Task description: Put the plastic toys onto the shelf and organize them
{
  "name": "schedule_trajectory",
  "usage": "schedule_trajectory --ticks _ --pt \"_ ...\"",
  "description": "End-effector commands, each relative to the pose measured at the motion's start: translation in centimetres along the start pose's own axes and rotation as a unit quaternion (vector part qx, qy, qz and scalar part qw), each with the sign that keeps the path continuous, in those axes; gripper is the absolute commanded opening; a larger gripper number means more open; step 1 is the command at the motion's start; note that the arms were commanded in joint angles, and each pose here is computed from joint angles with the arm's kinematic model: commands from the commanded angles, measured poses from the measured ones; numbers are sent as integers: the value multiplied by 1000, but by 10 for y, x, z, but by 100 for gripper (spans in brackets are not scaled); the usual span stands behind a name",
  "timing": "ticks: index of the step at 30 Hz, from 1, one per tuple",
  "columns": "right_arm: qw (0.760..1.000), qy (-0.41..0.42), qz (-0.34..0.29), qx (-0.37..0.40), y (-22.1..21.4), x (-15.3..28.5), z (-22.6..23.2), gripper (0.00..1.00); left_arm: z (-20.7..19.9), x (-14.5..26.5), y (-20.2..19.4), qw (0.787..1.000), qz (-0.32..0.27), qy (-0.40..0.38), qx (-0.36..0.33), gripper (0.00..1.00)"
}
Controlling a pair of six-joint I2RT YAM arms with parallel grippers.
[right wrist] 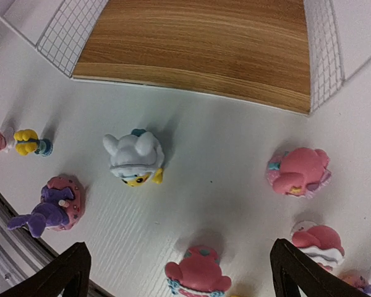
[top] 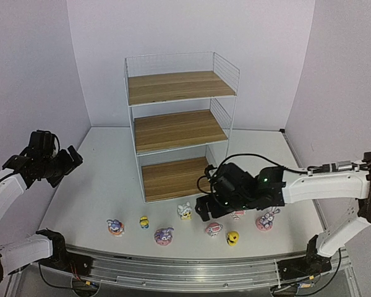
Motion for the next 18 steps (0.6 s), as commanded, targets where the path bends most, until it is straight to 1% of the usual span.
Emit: schedule_trajectory --ticks 1,6,10,18 --pt "994 -25 -100 32 16 -14 41 98 1 0 4 1000 -21 2 -2 100" --pt "995 -2 -98 16 10 -37 54 97 0 0 4 1000 -19 -3 -5 100" --pt "996 10 -92 19 6 -53 62 93 0 -1 3 1000 -17 -4 -7 100" --pt "995 -33 -98 11 -2 -77 59 87 0 -2 3 1000 -19 -2 -8 100"
Point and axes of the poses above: each gripper's point midway between its finger pads, its own x axis back along the fingers, its own z axis along the line the jaws close on, y = z × x, the point moved 9 cm from there along x, back along the fingers, and after that the axes turned 3 degrees about -x, right-handed, at the moved point
